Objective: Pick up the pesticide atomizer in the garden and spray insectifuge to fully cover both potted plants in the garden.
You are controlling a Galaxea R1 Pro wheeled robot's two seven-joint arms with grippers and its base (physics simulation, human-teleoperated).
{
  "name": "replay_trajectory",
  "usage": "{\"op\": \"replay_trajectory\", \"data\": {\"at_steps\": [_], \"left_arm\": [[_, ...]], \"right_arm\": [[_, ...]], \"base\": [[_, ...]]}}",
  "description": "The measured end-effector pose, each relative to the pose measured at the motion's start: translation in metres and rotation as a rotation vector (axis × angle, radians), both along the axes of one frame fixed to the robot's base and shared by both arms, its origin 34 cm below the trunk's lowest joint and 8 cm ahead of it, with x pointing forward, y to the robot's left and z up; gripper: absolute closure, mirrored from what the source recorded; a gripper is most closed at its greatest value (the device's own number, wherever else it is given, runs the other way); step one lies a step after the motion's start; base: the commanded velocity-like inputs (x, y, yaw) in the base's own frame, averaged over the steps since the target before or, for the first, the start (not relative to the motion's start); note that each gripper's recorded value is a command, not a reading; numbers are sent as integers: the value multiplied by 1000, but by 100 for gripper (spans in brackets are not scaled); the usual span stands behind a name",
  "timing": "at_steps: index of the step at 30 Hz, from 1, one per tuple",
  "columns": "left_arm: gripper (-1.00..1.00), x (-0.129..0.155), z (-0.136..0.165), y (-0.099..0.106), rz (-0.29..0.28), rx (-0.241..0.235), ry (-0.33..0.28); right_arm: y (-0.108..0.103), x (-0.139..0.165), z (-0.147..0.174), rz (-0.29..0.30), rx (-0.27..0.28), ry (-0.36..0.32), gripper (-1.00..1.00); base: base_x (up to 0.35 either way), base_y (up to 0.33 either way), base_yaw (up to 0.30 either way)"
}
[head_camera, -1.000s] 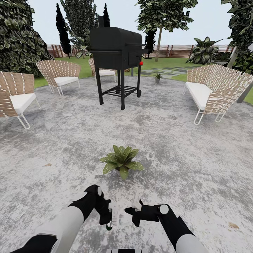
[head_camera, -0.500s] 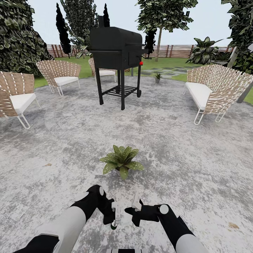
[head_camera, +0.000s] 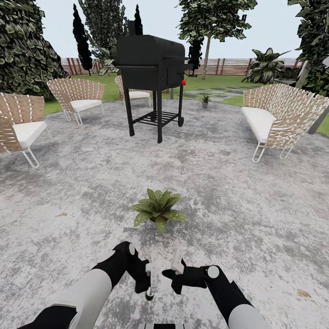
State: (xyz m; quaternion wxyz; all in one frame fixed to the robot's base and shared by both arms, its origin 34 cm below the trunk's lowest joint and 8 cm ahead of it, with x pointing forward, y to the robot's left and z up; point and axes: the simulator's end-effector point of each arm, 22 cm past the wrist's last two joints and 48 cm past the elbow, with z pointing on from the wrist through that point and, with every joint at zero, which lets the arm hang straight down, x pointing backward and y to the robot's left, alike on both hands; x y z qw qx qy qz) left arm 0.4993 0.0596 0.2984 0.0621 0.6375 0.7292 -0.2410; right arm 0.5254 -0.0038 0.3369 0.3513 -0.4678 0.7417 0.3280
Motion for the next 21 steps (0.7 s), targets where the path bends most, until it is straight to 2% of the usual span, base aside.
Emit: {"op": "replay_trajectory", "data": {"at_steps": [10,12,14,21], "left_arm": [[100,0,2,-5,16,-23,5],[100,2,7,-14,45,-64,11],[100,3,8,-17,54,-78,12],[100,3,9,-18,57,-83,13]], "right_arm": [[4,1,3,0,5,-4,100],[4,1,3,0,5,-4,100],[4,1,3,0,6,-4,100],[4,1,3,0,5,-4,100]], "base": [[0,0,0],[0,0,0],[0,0,0],[0,0,0]]}}
